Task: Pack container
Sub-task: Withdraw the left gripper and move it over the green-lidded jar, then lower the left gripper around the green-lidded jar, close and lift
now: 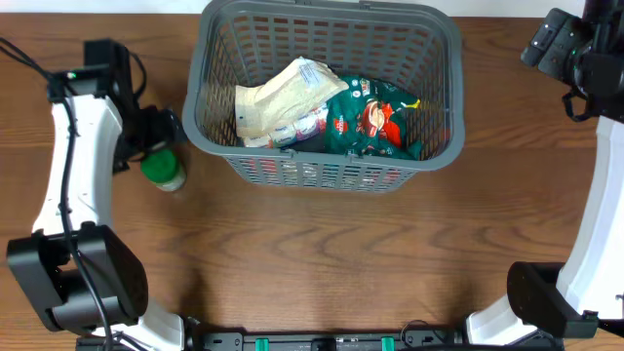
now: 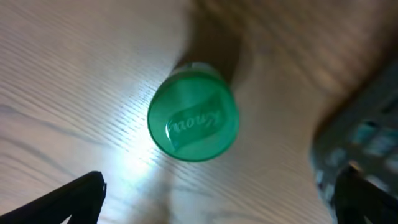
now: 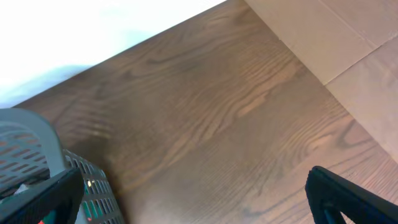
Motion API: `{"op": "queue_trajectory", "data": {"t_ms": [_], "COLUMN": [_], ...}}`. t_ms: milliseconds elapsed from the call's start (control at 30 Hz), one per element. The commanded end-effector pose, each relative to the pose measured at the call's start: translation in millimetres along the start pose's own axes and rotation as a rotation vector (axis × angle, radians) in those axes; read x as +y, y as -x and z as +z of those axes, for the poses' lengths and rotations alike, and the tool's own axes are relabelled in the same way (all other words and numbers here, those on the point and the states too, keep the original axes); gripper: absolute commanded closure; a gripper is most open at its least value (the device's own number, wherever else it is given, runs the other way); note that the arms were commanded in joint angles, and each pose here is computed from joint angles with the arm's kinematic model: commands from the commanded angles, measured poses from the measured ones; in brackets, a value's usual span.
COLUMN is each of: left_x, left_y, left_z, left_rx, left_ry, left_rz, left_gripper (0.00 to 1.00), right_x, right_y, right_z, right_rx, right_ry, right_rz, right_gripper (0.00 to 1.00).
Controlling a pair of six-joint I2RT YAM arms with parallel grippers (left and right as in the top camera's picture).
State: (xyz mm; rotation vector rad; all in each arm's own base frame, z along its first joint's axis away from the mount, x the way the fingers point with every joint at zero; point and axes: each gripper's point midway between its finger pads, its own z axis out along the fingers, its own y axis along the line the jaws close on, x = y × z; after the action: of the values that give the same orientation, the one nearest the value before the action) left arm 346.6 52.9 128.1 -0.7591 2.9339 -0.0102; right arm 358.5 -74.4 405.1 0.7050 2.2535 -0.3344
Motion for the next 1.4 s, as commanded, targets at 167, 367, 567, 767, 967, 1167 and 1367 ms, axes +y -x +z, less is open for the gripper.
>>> {"op": "queue_trajectory", "data": {"t_ms": [167, 367, 567, 767, 967, 1167, 1367], "left_x": [8.9, 10.0, 10.2, 10.5, 7.2, 5.3, 4.2], "left_y": [-12.5, 0.5, -0.5, -1.4, 8.6, 14.4, 17.8], "left_z": [37.6, 45.0, 60.5, 77.8, 80.6, 81.1, 83.7], "left_rx": [0.037, 0.001, 0.037, 0.071, 0.035, 0.012, 0.003], "left_ry": [0.008, -0.013, -0.005, 0.008, -0.006, -0.014, -0.017], "left_rz": [-0.038, -0.054, -0.056, -0.056, -0.056, -0.056, -0.057], "left_gripper": [0.02, 0.01, 0.02, 0.01, 0.01, 0.01, 0.01], "right_x": [-5.0, -5.0, -5.0, -5.0, -5.0, -5.0, -5.0], "right_y": [3.3, 3.3, 3.4, 3.4, 3.4, 3.4, 3.3], "right_z": [-2.7, -2.7, -2.8, -2.8, -2.8, -2.8, -2.7], "right_rx": [-0.016, -0.016, -0.016, -0.016, -0.016, -0.016, -0.016], "right_ry": [-0.014, -0.014, -0.014, -0.014, -0.014, -0.014, -0.014], "right_rz": [0.022, 0.022, 0.022, 0.022, 0.022, 0.022, 0.022], "right_gripper": [0.01, 0.01, 0.01, 0.01, 0.01, 0.01, 0.01]}}
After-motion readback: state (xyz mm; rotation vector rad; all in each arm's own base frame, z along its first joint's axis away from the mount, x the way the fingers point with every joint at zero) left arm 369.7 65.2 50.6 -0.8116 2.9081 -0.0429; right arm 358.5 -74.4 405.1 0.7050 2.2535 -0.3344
